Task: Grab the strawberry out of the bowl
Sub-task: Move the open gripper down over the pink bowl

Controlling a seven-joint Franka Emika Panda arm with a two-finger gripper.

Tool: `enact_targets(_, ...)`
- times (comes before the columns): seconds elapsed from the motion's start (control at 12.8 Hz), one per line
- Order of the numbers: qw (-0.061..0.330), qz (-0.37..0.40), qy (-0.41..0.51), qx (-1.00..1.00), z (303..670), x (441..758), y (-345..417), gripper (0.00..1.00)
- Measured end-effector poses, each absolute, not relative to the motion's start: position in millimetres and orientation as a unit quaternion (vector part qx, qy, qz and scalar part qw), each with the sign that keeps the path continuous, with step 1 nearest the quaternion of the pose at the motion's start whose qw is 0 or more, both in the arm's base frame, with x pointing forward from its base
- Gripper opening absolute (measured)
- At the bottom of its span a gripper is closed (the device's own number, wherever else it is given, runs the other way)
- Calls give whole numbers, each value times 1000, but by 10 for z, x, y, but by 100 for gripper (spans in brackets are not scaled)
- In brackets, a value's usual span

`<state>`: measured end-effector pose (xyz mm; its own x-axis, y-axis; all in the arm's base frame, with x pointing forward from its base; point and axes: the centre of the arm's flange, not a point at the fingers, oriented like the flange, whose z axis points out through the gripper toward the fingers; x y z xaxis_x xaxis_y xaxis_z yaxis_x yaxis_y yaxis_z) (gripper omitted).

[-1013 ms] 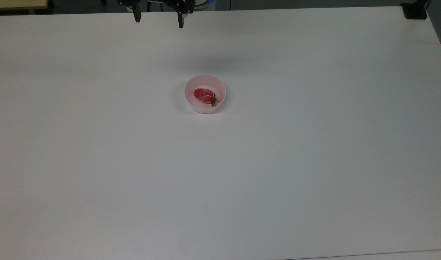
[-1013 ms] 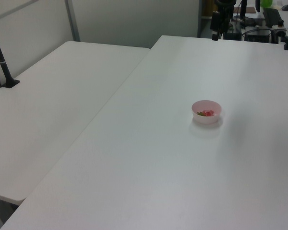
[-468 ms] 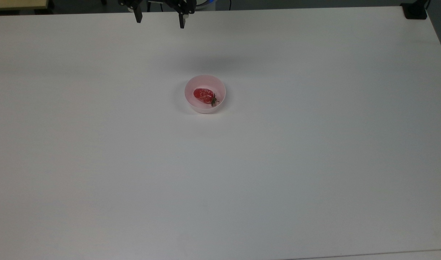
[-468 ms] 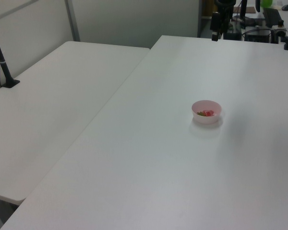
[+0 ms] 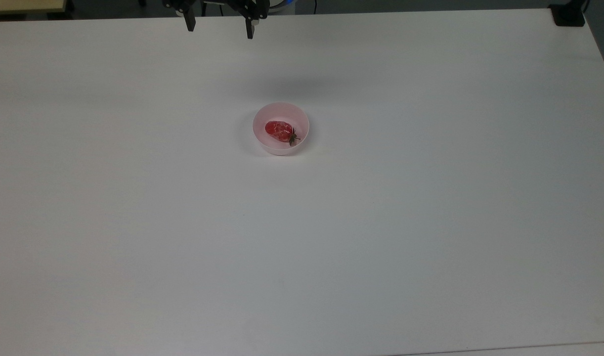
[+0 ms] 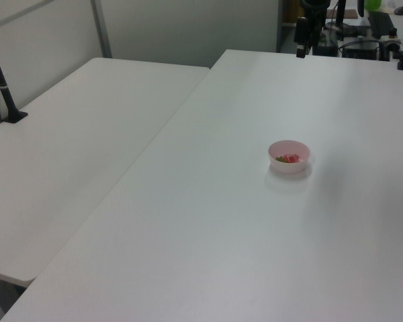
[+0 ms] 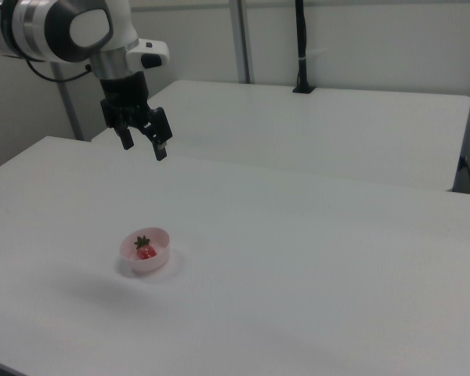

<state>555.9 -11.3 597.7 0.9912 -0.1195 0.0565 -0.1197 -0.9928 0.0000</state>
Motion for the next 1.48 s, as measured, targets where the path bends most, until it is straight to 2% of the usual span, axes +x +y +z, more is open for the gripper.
enact_targets(0.16, 3, 25, -22, 999, 5959, 5554, -109, 100)
enact_targets(0.39, 3, -14, 73, 997, 5747, 5522, -111, 100)
enact_targets(0.62, 7, -49, 98, 994, 5273, 5542, -22, 100)
enact_targets(0.86, 9, -30, 110, 993, 4575, 5637, 84, 100)
enact_targets(1.09, 7, -33, 145, 989, 4073, 5737, 351, 100)
enact_targets(1.48, 7, -64, 252, 966, 3521, 5803, 675, 100)
